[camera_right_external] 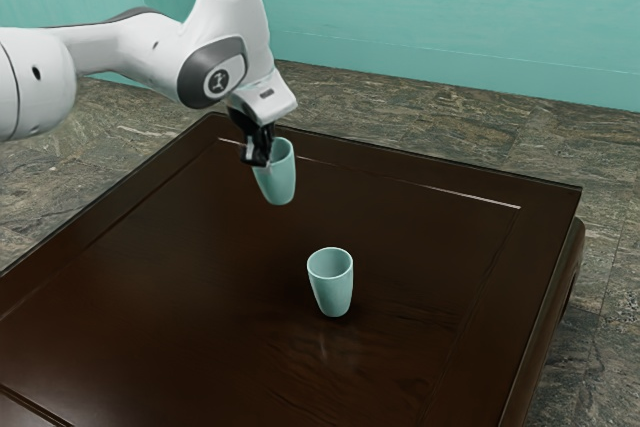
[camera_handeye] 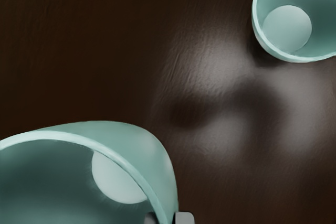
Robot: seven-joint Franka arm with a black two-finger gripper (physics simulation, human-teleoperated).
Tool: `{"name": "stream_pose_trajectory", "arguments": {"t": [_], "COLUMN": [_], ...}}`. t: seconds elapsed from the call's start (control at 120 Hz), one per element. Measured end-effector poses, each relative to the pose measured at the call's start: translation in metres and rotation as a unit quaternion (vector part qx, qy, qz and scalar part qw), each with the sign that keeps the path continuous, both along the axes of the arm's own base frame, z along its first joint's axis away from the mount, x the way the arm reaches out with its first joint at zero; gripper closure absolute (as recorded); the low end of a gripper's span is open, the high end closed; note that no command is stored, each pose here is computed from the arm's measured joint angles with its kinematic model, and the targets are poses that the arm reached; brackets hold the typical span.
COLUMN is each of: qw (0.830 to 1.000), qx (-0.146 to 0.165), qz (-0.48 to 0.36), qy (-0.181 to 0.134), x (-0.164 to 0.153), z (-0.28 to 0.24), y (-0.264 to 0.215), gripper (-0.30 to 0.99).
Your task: Place the left cup onto the right cup
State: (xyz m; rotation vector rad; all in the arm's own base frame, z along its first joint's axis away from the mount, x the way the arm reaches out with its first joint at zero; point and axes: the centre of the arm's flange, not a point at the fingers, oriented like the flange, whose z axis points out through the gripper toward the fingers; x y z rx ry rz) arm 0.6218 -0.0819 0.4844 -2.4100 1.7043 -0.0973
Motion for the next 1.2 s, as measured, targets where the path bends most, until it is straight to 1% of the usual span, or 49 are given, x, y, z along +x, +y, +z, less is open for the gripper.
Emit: {"name": "stream_pose_trajectory", "arguments": {"t": [0.2, 0.458, 0.55, 0.817, 0.992, 1.2], "qw": [1.0, 1.0, 1.0, 0.999, 0.999, 0.999], "qx": [-0.001, -0.003, -0.004, -0.007, -0.008, -0.003], "qz": [-0.001, -0.014, -0.01, 0.007, 0.007, 0.006], "qy": [0.011, 0.015, 0.017, 0.04, 0.042, 0.04], "x": [-0.009, -0.02, -0.025, -0.039, -0.047, -0.048], "z": [-0.001, -0.001, 0.001, -0.009, -0.008, -0.012], "y": [-0.026, -0.071, -0.076, -0.085, -0.102, -0.115], "gripper": [0.79, 0.79, 0.79, 0.79, 0.79, 0.79]}}
